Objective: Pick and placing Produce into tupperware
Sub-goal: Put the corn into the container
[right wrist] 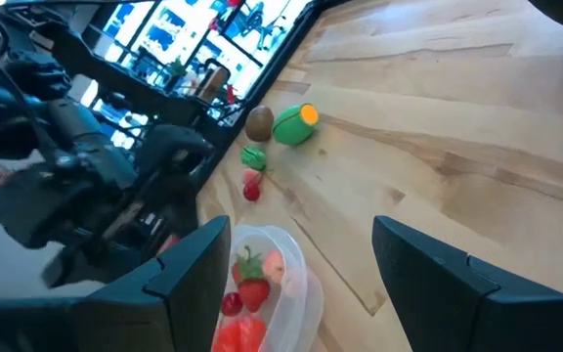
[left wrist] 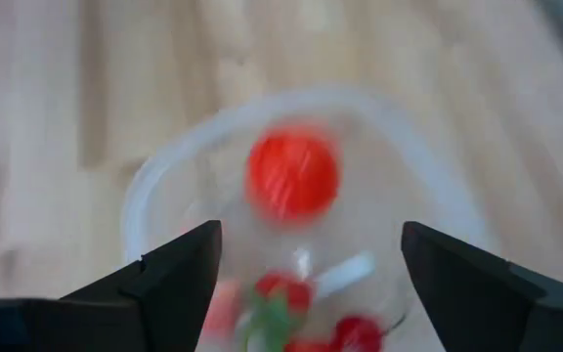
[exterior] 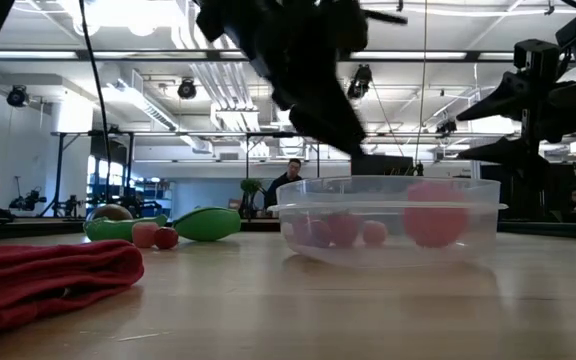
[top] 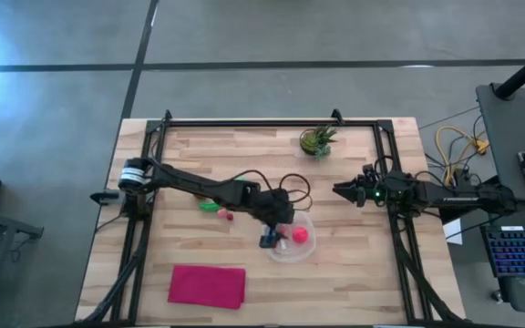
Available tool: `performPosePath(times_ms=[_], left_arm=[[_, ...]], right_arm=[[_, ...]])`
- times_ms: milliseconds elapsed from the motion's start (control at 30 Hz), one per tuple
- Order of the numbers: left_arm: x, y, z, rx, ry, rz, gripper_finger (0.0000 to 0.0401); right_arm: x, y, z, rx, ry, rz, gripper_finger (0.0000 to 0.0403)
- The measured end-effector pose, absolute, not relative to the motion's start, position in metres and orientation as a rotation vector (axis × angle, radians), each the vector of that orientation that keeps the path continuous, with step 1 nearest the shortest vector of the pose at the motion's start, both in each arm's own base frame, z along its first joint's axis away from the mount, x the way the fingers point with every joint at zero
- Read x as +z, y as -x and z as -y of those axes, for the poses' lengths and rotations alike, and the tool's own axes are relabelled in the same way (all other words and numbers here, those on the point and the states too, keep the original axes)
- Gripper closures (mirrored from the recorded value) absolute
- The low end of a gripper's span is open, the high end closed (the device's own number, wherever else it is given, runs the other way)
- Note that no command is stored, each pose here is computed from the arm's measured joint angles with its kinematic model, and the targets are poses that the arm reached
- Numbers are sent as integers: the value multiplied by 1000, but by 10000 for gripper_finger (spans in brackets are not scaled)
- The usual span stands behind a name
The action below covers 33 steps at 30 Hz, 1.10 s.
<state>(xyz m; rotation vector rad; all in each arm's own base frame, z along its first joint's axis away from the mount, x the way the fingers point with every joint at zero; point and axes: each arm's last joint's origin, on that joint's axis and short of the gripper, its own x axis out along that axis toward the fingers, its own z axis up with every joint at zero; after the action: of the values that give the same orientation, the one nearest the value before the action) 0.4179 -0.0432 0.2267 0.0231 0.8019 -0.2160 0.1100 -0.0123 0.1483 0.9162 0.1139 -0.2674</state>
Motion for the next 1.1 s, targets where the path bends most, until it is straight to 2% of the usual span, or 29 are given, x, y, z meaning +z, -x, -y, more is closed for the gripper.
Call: performPosePath(times_ms=[167,267,367,467,600,833,1100], left_arm=[[249,-387,27,-53,-183,-996,91],[259,-363,2,138,-217,-1138,91],[265,-345,-32,330,-71,-1204,91],[265,-338,-62,430,120,-1188,90],[252,-333,-78,420,241,-1225,90],[218,-315,-78,440,276,-1383,90],[198,-312,-78,482,283,-1356,90]], right_arm=[[148,-110,12,-269,-916,-117,161],[148,-110,12,-269,-909,-119,161],[148,-110,12,-274,-908,-120,161],[147,-111,13,-281,-899,-127,161],[146,-111,13,-285,-907,-133,161],[146,-111,13,-285,-907,-133,161],[146,-111,13,-286,-897,-138,161]])
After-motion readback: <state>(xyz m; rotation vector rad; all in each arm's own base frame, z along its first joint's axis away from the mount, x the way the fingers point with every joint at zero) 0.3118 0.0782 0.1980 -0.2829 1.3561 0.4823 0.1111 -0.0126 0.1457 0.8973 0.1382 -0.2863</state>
